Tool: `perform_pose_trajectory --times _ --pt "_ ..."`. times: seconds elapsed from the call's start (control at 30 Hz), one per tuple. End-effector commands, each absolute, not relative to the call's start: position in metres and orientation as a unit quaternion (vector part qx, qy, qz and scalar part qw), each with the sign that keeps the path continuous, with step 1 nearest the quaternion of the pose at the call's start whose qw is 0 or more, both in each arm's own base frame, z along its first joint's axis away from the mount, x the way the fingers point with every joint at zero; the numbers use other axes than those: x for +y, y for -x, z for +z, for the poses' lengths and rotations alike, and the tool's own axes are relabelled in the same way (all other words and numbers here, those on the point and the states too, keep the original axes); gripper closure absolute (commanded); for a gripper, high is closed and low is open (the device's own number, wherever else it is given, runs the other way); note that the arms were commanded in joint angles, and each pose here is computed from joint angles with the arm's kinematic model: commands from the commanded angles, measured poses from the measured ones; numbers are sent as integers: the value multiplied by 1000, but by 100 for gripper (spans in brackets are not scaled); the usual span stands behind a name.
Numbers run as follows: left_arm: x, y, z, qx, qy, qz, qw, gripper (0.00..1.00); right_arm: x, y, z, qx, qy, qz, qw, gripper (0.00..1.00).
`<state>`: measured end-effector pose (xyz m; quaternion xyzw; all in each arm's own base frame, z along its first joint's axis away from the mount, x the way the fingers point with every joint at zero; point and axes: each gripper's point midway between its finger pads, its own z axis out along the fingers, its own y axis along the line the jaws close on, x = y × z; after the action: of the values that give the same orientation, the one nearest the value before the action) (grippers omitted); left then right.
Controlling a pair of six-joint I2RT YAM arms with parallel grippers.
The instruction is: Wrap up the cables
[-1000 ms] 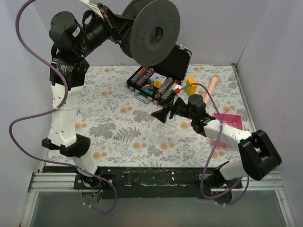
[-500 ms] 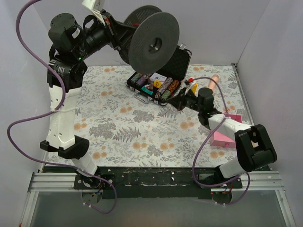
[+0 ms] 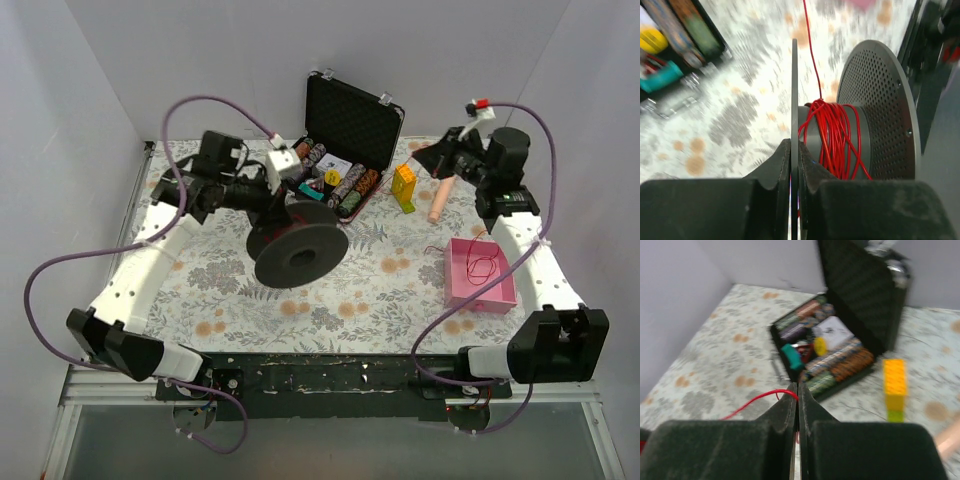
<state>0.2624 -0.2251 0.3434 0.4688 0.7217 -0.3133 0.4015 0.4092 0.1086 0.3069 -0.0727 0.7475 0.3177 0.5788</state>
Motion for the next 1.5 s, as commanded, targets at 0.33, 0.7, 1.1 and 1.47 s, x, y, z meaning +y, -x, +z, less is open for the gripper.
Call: perform_pose_trajectory --times 0.33,0.7,1.1,1.47 --pt "-205 -358 245 802 -350 -118 469 100 315 -346 445 721 236 412 505 99" --pt "-158 -466 289 788 -132 -75 597 100 403 -281 460 682 311 481 455 99" --pt "-141 -511 423 710 -11 -192 677 100 457 -189 384 629 358 618 308 99" --pt "-154 -433 538 652 -82 -289 696 100 433 -243 294 666 312 572 364 92"
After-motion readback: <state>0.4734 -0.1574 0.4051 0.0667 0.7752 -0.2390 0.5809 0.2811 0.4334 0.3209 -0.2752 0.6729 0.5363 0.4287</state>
